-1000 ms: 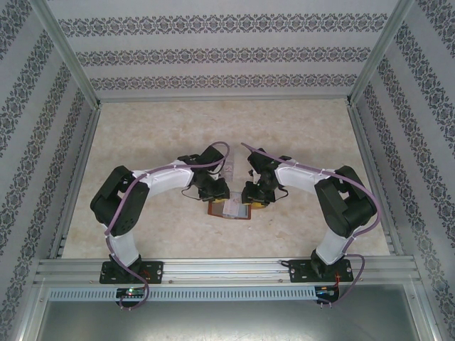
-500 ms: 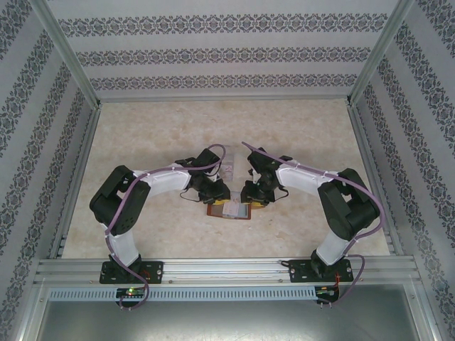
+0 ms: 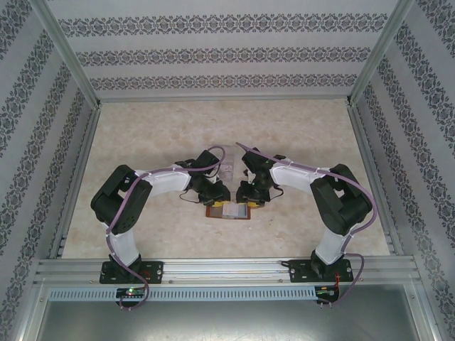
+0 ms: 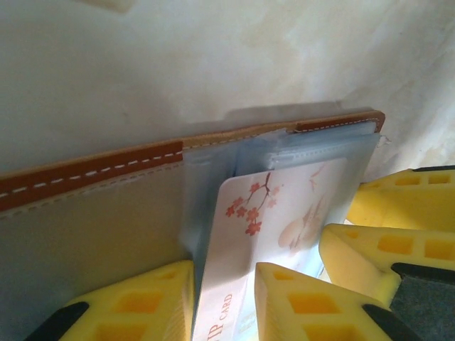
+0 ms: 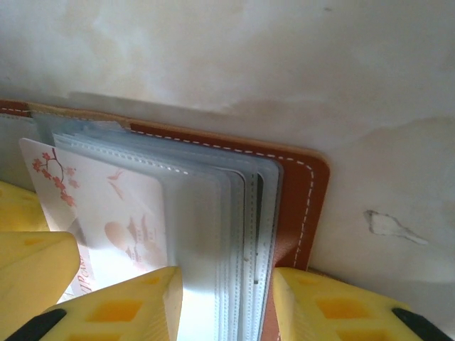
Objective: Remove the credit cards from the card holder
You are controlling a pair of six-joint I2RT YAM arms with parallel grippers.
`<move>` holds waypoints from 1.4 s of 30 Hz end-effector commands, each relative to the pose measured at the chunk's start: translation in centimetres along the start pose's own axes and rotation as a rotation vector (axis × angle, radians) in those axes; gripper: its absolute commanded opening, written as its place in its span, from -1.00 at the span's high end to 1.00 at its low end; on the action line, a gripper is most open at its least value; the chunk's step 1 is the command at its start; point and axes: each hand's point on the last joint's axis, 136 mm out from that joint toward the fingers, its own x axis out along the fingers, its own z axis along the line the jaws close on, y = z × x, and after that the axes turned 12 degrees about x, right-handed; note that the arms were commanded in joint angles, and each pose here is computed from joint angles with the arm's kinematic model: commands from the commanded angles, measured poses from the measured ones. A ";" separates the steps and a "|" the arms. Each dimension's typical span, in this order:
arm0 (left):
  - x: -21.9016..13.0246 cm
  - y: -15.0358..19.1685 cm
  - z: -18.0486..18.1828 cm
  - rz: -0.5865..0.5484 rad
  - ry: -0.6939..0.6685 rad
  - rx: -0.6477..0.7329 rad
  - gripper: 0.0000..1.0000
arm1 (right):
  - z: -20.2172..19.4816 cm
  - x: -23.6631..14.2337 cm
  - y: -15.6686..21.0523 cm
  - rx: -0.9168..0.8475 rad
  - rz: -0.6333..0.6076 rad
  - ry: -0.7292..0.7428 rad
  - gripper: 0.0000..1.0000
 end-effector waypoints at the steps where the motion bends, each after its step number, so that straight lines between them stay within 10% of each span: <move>1: -0.1 -0.4 0.6 -0.010 0.005 -0.017 0.39 | -1.4 1.3 0.2 0.011 0.012 0.078 0.22; 42: -1.7 -0.5 1.5 -0.044 0.008 -0.017 0.61 | -2.1 1.6 0.3 0.004 0.021 0.111 0.28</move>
